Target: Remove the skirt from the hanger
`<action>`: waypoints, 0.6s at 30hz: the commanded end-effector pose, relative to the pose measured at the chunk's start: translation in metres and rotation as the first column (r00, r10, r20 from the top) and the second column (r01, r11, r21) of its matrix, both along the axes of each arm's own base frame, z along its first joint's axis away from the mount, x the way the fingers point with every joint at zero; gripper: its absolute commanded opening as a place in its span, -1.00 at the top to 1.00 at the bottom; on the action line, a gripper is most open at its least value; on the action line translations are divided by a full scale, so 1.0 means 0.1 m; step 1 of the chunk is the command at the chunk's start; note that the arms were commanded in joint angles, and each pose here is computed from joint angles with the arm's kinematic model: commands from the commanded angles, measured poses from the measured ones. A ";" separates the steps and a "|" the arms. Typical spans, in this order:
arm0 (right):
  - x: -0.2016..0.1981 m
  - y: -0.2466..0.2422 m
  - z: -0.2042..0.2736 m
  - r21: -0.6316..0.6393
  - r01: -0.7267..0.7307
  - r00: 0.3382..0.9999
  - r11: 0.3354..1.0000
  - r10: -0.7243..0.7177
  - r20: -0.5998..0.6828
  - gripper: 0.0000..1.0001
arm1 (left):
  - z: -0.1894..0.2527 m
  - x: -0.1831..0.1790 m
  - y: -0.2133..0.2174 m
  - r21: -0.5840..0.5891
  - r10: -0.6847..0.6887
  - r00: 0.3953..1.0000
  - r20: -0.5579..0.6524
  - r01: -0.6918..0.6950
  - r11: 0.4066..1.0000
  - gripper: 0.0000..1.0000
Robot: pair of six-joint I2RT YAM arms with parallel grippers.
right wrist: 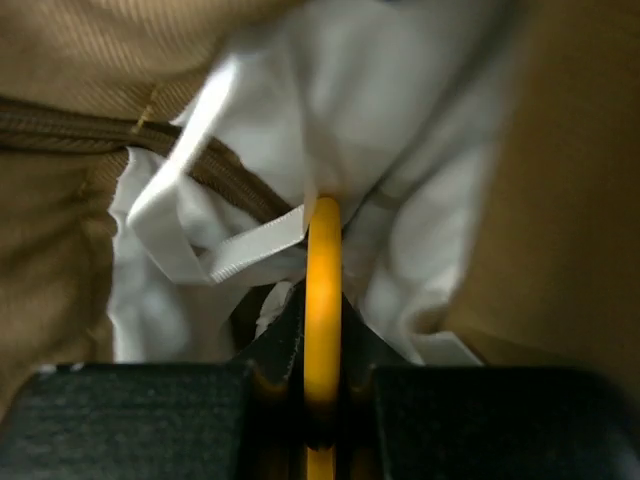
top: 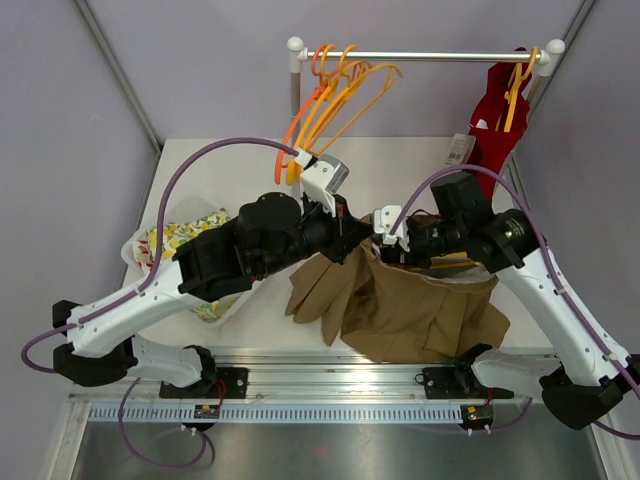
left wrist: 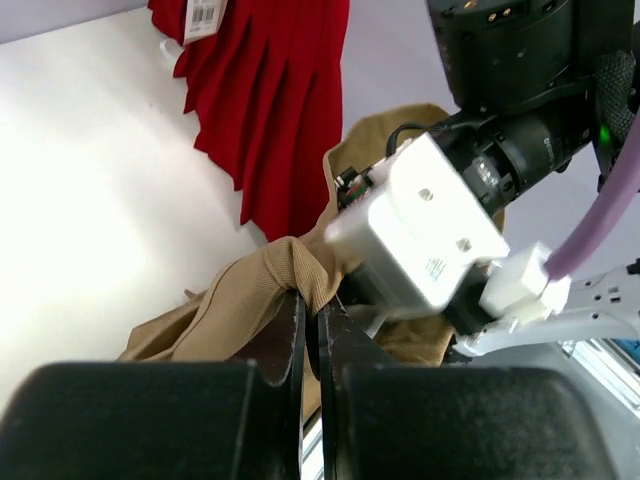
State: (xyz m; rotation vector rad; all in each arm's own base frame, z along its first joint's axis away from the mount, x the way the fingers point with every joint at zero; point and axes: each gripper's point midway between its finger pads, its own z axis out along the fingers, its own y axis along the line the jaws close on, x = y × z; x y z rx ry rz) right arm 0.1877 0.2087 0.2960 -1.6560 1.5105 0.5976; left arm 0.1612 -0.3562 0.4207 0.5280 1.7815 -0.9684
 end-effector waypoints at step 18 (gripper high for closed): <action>-0.23 -0.31 0.49 -0.138 -0.053 0.979 0.989 0.079 0.187 1.00 | -0.14 0.12 0.40 -0.006 0.128 0.991 0.033 -0.128 0.992 1.00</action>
